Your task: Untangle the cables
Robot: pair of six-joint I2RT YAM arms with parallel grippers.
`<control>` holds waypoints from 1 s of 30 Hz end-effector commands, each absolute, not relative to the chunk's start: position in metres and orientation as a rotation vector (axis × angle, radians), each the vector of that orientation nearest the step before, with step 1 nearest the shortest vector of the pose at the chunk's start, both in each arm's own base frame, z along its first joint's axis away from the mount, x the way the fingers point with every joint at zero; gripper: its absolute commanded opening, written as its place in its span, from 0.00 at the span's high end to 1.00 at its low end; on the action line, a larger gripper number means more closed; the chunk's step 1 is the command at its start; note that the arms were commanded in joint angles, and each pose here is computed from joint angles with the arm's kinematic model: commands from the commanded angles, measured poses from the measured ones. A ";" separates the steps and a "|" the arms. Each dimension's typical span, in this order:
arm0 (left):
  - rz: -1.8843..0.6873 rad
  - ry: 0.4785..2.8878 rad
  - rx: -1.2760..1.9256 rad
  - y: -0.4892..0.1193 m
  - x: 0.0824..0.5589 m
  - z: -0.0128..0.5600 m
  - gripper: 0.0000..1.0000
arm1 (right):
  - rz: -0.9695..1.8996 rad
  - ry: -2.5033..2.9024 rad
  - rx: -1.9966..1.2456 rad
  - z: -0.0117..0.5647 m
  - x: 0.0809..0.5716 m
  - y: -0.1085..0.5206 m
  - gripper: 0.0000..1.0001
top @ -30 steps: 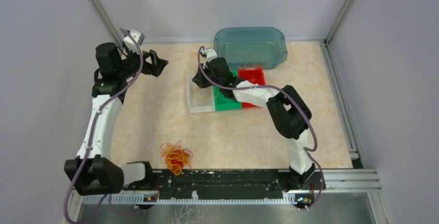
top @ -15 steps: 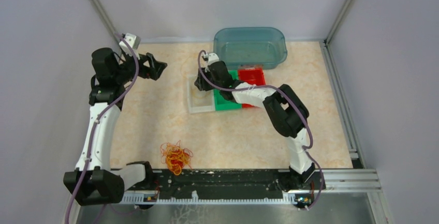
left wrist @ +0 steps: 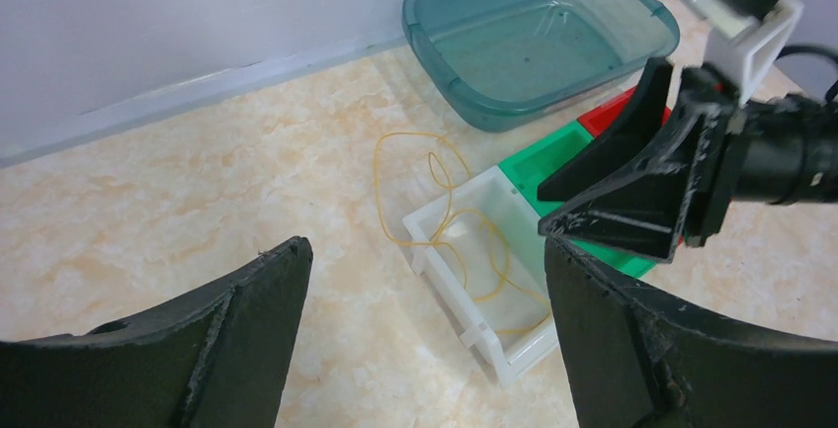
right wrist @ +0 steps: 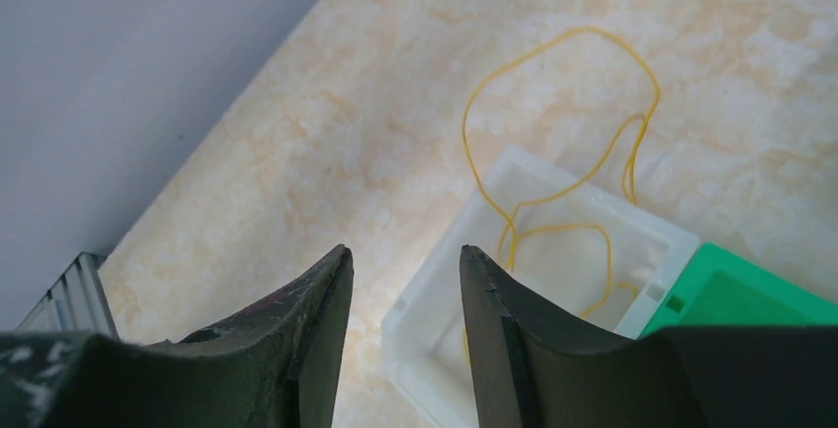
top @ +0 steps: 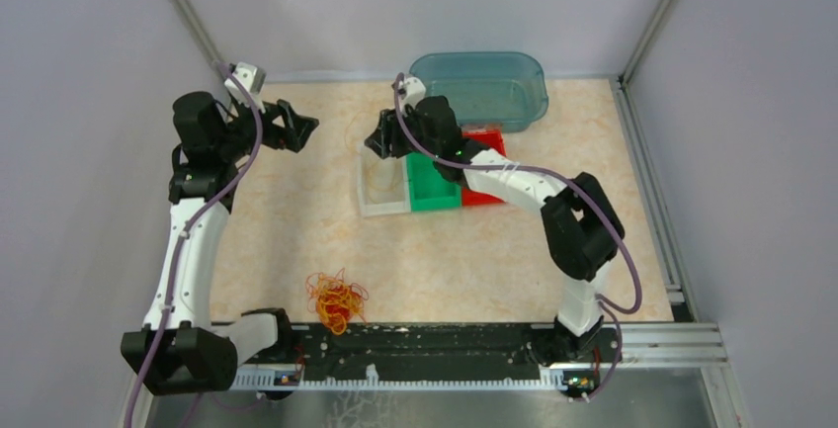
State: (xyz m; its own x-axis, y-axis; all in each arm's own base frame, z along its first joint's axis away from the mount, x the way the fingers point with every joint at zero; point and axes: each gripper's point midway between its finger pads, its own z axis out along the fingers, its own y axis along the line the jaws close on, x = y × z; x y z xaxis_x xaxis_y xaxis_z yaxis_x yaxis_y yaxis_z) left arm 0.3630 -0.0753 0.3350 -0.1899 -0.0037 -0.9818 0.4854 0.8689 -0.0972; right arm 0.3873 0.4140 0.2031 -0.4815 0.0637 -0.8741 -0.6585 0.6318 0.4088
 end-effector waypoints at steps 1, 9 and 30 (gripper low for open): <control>-0.456 1.658 0.361 -0.074 0.364 0.357 0.07 | 0.959 1.764 -0.512 0.272 0.397 0.412 0.49; -0.459 1.658 0.348 -0.072 0.367 0.359 0.07 | 0.789 1.910 -0.606 0.227 0.469 0.409 0.19; -0.481 1.644 0.363 -0.074 0.367 0.364 0.08 | 1.141 1.875 -0.617 0.158 0.530 0.433 0.32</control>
State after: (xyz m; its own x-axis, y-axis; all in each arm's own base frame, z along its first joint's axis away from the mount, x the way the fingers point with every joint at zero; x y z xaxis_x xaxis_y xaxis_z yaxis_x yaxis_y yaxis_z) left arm 0.3670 -0.0743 0.3431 -0.1830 -0.0379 -0.9824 0.4878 0.8641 -0.1242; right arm 0.5250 0.4097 0.1084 -0.6114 -0.0786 -0.7874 -0.6536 0.6111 0.4465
